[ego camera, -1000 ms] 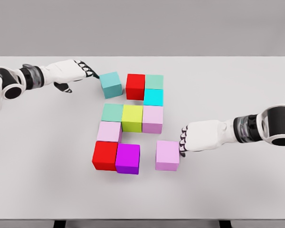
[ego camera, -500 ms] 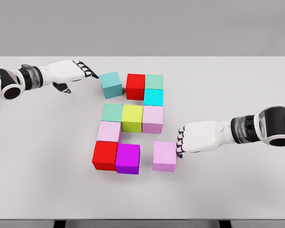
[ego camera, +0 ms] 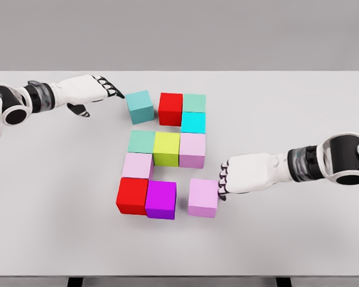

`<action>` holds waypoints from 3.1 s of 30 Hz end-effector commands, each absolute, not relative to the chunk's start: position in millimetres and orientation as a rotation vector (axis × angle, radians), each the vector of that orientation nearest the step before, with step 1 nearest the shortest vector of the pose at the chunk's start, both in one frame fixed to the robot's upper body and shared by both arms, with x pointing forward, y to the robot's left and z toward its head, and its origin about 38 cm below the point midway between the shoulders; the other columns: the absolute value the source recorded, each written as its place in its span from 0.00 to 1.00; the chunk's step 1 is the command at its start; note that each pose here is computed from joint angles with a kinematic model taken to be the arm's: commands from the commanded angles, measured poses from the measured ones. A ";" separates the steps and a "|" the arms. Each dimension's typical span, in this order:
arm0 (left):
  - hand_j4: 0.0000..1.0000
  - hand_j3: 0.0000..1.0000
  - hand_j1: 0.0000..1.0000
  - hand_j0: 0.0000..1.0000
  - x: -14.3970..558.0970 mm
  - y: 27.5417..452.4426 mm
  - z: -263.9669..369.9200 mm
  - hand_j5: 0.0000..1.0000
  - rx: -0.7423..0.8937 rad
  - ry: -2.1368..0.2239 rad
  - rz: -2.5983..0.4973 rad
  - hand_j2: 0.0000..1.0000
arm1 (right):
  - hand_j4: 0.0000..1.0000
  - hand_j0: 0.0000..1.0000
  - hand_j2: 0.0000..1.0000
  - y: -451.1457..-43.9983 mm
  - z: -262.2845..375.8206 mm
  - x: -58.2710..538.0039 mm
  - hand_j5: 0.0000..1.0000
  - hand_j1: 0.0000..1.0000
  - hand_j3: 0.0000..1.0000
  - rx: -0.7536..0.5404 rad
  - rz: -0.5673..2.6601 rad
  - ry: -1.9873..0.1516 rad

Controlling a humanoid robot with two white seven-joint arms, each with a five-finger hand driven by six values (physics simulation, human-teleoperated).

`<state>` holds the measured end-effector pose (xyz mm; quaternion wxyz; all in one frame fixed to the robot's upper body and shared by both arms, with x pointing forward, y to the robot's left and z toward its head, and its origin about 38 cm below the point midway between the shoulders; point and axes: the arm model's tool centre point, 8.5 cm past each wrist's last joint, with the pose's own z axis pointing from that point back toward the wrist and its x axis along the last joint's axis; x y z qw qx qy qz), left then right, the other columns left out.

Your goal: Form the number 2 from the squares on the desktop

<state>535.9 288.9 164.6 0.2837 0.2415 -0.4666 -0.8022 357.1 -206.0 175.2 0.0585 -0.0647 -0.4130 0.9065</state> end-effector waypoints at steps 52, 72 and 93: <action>0.96 0.96 0.96 0.96 535.5 283.4 163.9 0.96 0.637 -1.266 -2.144 0.96 | 0.60 0.60 0.60 -209.9 175.2 354.7 0.60 0.60 0.60 -0.178 2.726 -1.256; 0.96 0.96 0.96 0.96 536.0 274.3 163.4 0.96 0.625 -1.283 -2.150 0.96 | 0.60 0.60 0.60 -203.2 171.7 346.9 0.60 0.60 0.60 -0.048 2.636 -1.334; 1.00 1.00 1.00 1.00 541.1 273.7 173.9 1.00 0.644 -1.303 -2.130 1.00 | 0.60 0.60 0.60 -197.4 173.1 345.1 0.60 0.60 0.60 0.005 2.596 -1.376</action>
